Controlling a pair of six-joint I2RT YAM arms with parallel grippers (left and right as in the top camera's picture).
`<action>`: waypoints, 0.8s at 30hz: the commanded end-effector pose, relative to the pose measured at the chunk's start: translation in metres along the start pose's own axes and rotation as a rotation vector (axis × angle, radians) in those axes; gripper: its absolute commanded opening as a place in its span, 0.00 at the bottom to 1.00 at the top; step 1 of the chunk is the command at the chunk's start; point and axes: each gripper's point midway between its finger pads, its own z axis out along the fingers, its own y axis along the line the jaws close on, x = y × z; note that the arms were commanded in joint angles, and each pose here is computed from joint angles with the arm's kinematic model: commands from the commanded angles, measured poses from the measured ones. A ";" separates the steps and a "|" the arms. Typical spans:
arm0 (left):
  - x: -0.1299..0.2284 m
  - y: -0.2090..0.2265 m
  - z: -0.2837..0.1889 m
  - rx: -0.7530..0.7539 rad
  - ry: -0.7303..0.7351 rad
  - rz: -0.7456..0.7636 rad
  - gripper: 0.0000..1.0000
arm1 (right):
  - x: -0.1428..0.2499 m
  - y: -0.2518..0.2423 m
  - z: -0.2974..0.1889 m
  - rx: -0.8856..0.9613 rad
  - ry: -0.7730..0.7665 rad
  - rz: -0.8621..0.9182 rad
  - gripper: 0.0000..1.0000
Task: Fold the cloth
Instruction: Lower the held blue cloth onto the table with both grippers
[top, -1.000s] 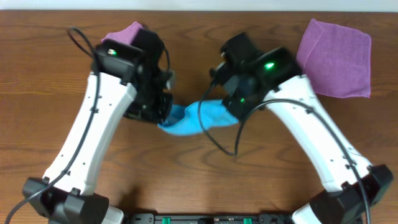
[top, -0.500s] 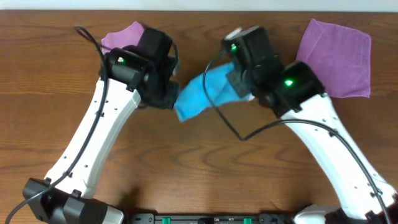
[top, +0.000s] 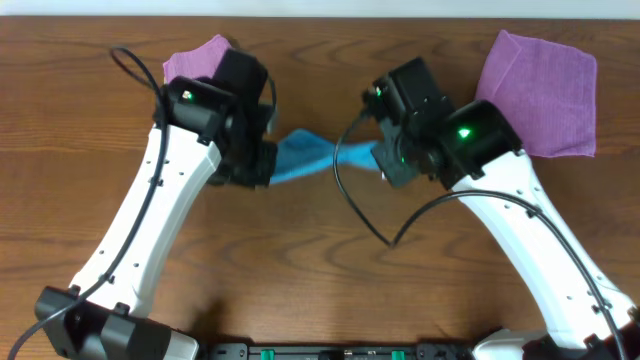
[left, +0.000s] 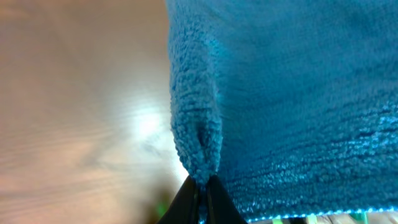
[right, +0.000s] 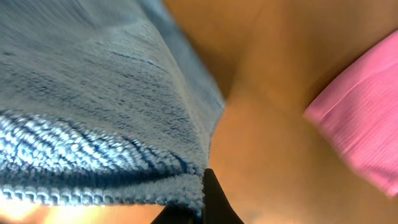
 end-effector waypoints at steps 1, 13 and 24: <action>0.032 -0.008 0.019 0.075 0.137 -0.008 0.06 | 0.023 0.011 0.011 -0.040 0.088 0.039 0.02; 0.077 -0.012 0.033 0.072 0.316 -0.007 0.41 | 0.093 0.071 0.030 -0.122 0.275 -0.024 0.24; 0.081 -0.019 0.034 0.062 0.328 0.030 0.75 | 0.087 0.085 0.026 -0.137 0.168 -0.006 0.99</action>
